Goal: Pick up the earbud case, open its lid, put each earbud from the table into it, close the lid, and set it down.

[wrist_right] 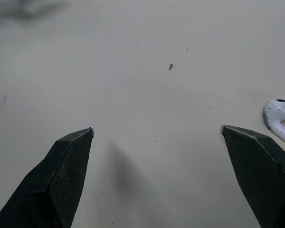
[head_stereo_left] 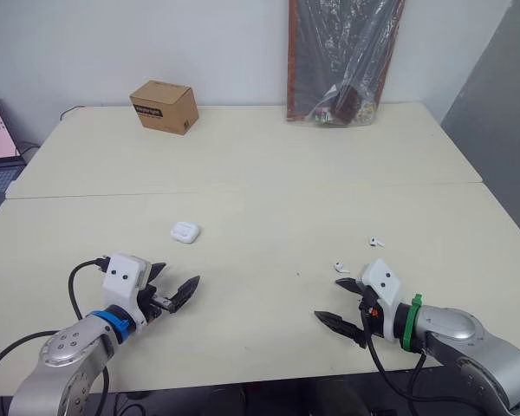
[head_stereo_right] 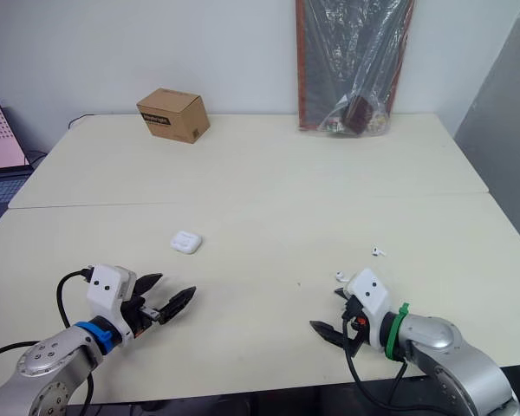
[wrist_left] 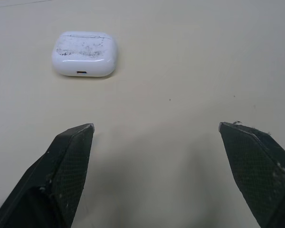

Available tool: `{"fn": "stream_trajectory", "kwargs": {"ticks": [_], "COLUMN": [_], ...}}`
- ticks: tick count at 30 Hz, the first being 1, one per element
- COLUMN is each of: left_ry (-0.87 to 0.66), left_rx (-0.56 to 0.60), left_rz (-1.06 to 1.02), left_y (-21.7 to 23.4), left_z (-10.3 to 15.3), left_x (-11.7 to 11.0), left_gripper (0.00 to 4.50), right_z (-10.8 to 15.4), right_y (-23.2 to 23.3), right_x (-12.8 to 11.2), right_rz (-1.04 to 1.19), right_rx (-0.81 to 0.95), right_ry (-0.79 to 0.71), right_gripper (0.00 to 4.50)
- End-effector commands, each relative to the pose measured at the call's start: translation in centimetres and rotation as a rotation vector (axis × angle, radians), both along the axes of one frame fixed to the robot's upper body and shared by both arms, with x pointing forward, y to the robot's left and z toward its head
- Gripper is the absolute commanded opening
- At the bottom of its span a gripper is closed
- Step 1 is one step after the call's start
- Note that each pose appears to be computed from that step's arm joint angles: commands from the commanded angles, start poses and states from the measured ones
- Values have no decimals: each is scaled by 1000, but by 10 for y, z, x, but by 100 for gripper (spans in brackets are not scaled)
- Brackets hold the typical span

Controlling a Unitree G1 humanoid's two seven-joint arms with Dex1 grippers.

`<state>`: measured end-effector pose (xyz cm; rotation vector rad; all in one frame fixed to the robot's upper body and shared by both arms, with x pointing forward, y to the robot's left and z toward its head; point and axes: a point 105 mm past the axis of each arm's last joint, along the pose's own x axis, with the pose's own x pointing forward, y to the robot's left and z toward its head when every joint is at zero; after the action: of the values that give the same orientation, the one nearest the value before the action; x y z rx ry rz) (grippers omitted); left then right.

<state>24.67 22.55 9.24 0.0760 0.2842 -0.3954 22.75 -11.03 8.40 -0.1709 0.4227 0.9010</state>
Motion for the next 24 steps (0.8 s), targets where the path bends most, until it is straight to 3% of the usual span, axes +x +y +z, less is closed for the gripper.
{"fn": "stream_trajectory", "kwargs": {"ticks": [1, 19, 24], "left_ry": [-41, -11, -3], "left_rx": [23, 44, 38], "left_rz": [-9, -2, 40], "left_y": [-2, 0, 10], "left_z": [8, -3, 9], "left_x": [0, -1, 9], "left_gripper": [444, 444, 444], "right_z": [7, 9, 17], "right_y": [1, 7, 7], "right_x": [-1, -1, -4], "right_rz": [21, 43, 109], "right_rx": [7, 8, -8], "right_ry": [-26, -36, -67], "right_gripper": [450, 450, 450]}}
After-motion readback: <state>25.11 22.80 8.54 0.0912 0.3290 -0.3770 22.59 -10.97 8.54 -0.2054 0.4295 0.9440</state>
